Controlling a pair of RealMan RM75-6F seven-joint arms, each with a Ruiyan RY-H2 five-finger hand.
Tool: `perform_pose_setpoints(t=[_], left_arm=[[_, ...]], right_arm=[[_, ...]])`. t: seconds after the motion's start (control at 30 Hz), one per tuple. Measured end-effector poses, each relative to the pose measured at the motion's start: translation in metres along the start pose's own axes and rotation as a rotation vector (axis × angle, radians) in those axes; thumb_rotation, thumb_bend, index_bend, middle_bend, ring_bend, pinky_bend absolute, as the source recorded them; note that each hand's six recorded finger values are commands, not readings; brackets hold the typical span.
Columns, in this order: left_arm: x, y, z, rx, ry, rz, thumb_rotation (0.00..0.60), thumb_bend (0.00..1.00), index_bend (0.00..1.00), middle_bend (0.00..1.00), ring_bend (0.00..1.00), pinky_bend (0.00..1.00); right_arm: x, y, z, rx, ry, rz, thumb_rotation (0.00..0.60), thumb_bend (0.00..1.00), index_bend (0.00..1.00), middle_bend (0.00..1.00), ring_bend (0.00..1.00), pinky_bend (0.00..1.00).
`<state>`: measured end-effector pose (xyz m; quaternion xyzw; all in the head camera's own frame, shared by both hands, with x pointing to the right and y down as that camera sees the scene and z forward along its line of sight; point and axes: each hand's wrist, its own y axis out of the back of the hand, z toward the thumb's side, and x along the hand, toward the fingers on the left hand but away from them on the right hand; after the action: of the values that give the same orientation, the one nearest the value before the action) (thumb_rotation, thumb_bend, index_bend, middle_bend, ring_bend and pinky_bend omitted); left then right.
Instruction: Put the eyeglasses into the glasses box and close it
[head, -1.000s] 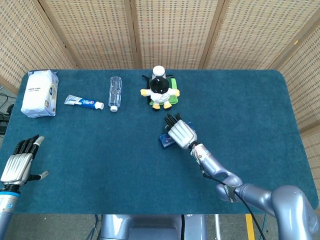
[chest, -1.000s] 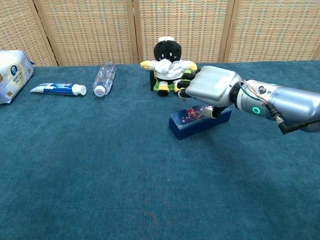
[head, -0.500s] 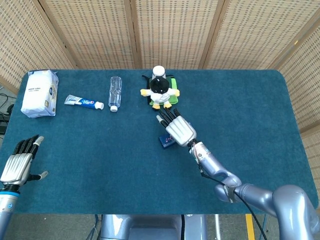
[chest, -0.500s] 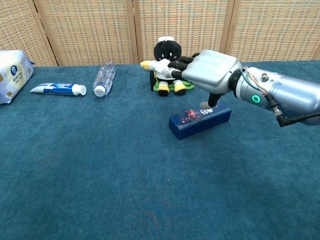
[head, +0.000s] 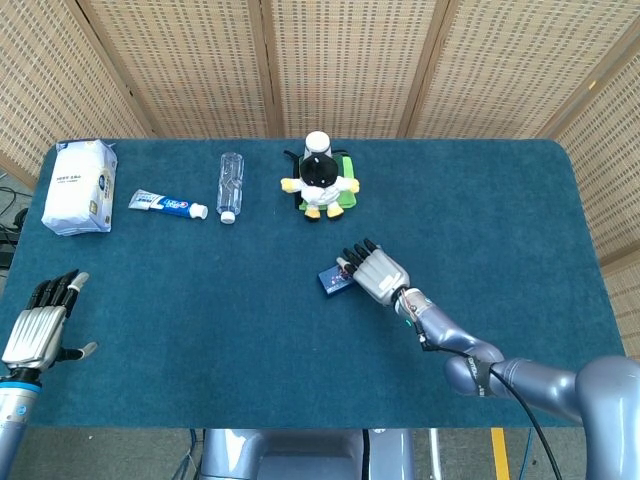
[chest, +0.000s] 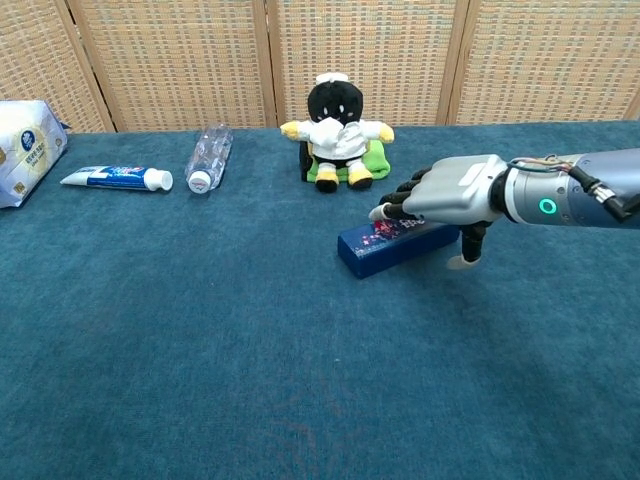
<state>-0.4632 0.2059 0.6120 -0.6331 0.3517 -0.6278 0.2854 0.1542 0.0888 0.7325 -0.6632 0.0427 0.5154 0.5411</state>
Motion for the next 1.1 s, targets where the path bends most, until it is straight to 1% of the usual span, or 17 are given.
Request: perform_pose_setpoints(t=[0.2, 0.3, 0.37, 0.5, 0.57, 0.67, 0.77, 0.87, 1.1], left_arm=[[0.001, 0.0, -0.001, -0.003, 0.004, -0.001, 0.6, 0.03, 0.0, 0.0, 0.0, 0.0], [0.002, 0.0, -0.002, -0.003, 0.006, -0.003, 0.6, 0.03, 0.0, 0.0, 0.0, 0.0], [0.002, 0.0, -0.002, -0.004, 0.006, -0.004, 0.6, 0.03, 0.0, 0.0, 0.0, 0.0], [0.002, 0.0, -0.003, -0.005, 0.008, -0.004, 0.6, 0.03, 0.0, 0.0, 0.0, 0.0], [0.002, 0.0, -0.002, -0.005, 0.006, -0.006, 0.6, 0.03, 0.0, 0.0, 0.0, 0.0], [0.002, 0.0, -0.002, -0.006, 0.005, -0.005, 0.6, 0.03, 0.0, 0.0, 0.0, 0.0], [0.002, 0.0, -0.002, -0.006, 0.004, -0.005, 0.6, 0.03, 0.0, 0.0, 0.0, 0.0], [0.001, 0.0, -0.001, -0.005, 0.001, -0.005, 0.6, 0.03, 0.0, 0.0, 0.0, 0.0], [0.001, 0.0, -0.001, -0.004, 0.001, -0.003, 0.6, 0.03, 0.0, 0.0, 0.0, 0.0]], right_arm=[[-0.009, -0.001, -0.001, -0.024, -0.017, -0.01, 0.6, 0.39, 0.0, 0.01, 0.0, 0.06], [-0.012, -0.001, -0.002, -0.034, -0.023, -0.021, 0.6, 0.39, 0.03, 0.08, 0.0, 0.06], [-0.014, 0.0, -0.002, -0.036, -0.027, -0.032, 0.6, 0.39, 0.08, 0.16, 0.0, 0.06], [-0.016, 0.004, -0.002, -0.036, -0.033, -0.071, 0.6, 0.39, 0.14, 0.26, 0.0, 0.06], [-0.016, 0.004, -0.002, -0.038, -0.031, -0.086, 0.6, 0.39, 0.19, 0.31, 0.0, 0.06], [-0.016, 0.004, -0.001, -0.042, -0.026, -0.107, 0.6, 0.39, 0.28, 0.39, 0.05, 0.06], [-0.016, 0.004, -0.001, -0.045, -0.02, -0.129, 0.6, 0.39, 0.36, 0.44, 0.08, 0.06], [-0.015, 0.002, -0.002, -0.039, -0.014, -0.145, 0.6, 0.39, 0.4, 0.47, 0.11, 0.06], [-0.014, 0.0, -0.004, -0.04, -0.013, -0.165, 0.6, 0.39, 0.42, 0.48, 0.11, 0.06]])
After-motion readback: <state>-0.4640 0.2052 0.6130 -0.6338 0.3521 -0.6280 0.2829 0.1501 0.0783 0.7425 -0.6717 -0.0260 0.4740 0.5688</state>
